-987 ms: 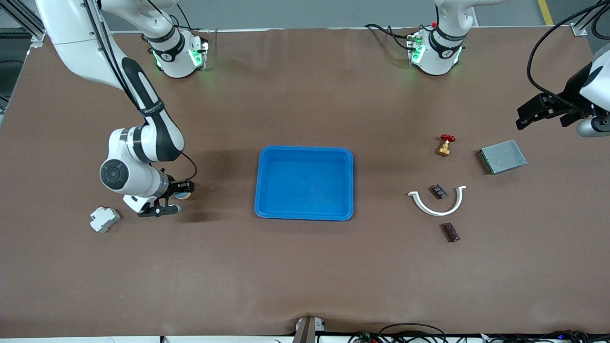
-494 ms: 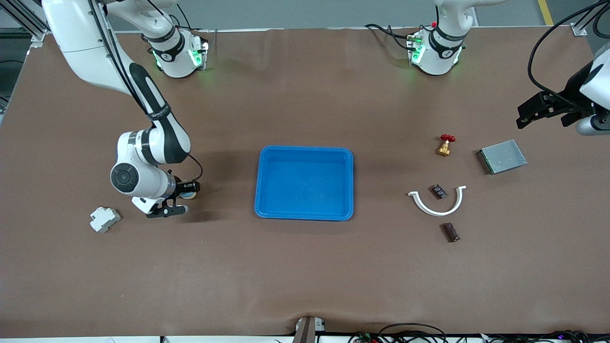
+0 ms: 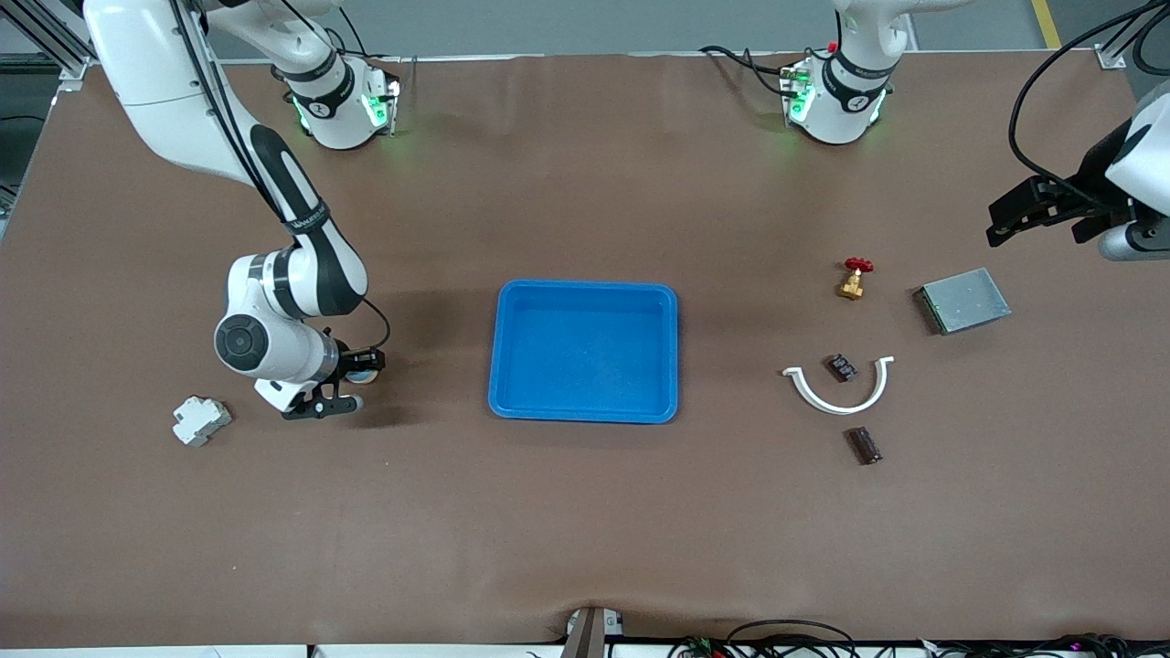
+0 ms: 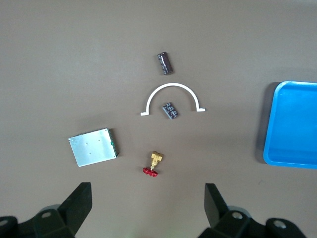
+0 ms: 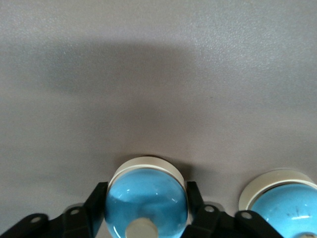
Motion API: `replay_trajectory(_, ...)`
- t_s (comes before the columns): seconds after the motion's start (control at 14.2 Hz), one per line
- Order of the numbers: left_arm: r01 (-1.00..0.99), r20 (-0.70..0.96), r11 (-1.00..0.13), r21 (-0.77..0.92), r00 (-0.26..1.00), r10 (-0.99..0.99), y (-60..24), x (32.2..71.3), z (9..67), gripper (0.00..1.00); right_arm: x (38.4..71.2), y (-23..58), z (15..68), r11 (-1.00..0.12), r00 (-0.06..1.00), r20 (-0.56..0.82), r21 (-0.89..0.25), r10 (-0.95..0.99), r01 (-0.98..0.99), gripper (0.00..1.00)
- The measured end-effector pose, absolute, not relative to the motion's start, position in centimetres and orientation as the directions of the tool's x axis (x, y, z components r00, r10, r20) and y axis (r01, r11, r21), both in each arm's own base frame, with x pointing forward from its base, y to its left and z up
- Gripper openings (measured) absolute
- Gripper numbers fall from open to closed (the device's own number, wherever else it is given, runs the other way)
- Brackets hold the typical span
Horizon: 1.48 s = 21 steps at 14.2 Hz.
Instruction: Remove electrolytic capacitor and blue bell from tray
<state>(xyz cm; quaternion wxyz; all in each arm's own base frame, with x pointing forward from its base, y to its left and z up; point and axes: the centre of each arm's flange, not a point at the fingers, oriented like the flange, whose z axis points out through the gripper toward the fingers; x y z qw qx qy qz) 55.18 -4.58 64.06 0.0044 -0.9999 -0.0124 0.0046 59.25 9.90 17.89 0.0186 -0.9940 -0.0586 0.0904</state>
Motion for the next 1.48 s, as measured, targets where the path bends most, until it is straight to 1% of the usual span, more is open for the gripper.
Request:
replay_trajectory(0.14, 0.024, -0.011, -1.0, -0.009, 1.0, 0.024, -4.6, 55.2, 64.0, 1.0, 59.4, 9.9, 18.1, -0.992, 0.978, -0.173, -0.048, 0.119, 0.113, 0.93)
replay_trajectory(0.21, 0.024, -0.012, -1.0, -0.009, 1.0, 0.024, -4.6, 55.2, 63.9, 1.0, 59.7, 10.0, 18.5, -0.992, 0.979, -0.166, -0.048, 0.12, 0.113, 1.0)
replay_trajectory(0.42, 0.023, -0.012, -1.0, -0.009, 1.0, 0.023, -4.7, 55.2, 64.0, 1.0, 60.1, 10.2, 21.6, -0.992, 0.969, -0.215, -0.053, 0.125, 0.116, 1.0)
replay_trajectory(0.78, 0.023, -0.011, -1.0, -0.009, 1.0, 0.023, -4.7, 55.2, 64.0, 1.0, 61.2, 10.8, 32.8, -0.989, 0.928, -0.343, -0.067, 0.145, 0.13, 1.0)
replay_trajectory(0.99, 0.023, -0.01, -1.0, -0.009, 1.0, 0.023, -4.7, 55.2, 64.0, 1.0, 61.9, 11.0, 39.1, -0.988, 0.928, -0.338, -0.072, 0.156, 0.14, 1.0)
replay_trajectory(1.27, 0.023, -0.01, -1.0, -0.009, 1.0, 0.023, -4.7, 55.2, 64.1, 1.0, 61.3, 10.4, 46.5, -0.987, 0.934, -0.321, -0.069, 0.157, 0.143, 1.0)
replay_trajectory(1.48, 0.023, -0.015, -1.0, -0.009, 1.0, 0.023, -4.7, 55.2, 64.0, 1.0, 61.1, 7.8, 52.9, -0.992, 0.941, -0.313, -0.02, 0.126, 0.126, 1.0)
